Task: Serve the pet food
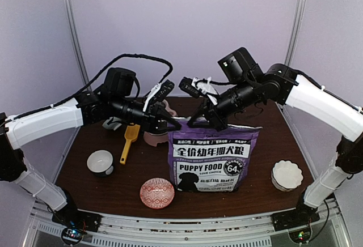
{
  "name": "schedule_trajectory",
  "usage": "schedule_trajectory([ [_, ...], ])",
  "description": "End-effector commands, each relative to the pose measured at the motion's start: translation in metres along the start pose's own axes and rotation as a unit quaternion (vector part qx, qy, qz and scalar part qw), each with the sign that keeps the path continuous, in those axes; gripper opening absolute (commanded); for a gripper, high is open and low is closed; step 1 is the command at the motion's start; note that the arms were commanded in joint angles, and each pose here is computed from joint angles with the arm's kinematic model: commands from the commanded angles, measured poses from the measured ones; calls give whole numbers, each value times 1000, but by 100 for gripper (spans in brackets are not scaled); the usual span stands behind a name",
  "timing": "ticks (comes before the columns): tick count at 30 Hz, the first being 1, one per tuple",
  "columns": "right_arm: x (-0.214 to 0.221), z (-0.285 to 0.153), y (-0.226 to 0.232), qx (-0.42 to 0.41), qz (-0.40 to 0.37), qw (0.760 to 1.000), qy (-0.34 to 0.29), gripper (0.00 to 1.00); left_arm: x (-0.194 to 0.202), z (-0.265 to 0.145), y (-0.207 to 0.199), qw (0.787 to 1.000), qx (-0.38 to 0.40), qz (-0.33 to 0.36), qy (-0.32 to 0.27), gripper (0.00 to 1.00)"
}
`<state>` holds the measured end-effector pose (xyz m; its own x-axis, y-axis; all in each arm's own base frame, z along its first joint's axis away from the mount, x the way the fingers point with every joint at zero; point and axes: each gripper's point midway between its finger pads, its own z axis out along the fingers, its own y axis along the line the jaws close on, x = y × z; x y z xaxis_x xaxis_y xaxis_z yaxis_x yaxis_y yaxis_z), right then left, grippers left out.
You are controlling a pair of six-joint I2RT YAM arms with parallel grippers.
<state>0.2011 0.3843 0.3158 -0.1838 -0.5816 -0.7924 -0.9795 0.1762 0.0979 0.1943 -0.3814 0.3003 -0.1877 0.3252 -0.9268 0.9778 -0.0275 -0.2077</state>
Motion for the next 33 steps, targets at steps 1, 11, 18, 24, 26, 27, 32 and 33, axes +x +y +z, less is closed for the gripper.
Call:
schedule_trajectory([
  [1,-4,-5,-5,28,-12,1000,3,0,-9,-6,-4,1000,0,23,-17,0],
  [11,-5,6,-4,25,-6,1000,-2,20,-9,-4,-4,1000,4,21,-18,0],
  [18,-2,10,-11,39,-10,999,10,0,-9,-4,-3,1000,1,21,-18,0],
  [24,9,1,-18,74,-15,997,29,0,-9,-5,-3,1000,0,22,-18,0],
  [26,12,-3,-20,84,-15,996,34,6,-9,-5,-3,1000,0,23,-19,0],
  [27,13,-4,-20,87,-16,995,36,10,-9,-5,-3,1000,1,23,-19,0],
  [32,22,-10,-25,106,-18,993,51,17,-9,-5,-3,1000,0,22,-19,0],
  [33,23,-11,-25,110,-19,992,54,17,-10,-6,-3,1000,-1,22,-19,0],
])
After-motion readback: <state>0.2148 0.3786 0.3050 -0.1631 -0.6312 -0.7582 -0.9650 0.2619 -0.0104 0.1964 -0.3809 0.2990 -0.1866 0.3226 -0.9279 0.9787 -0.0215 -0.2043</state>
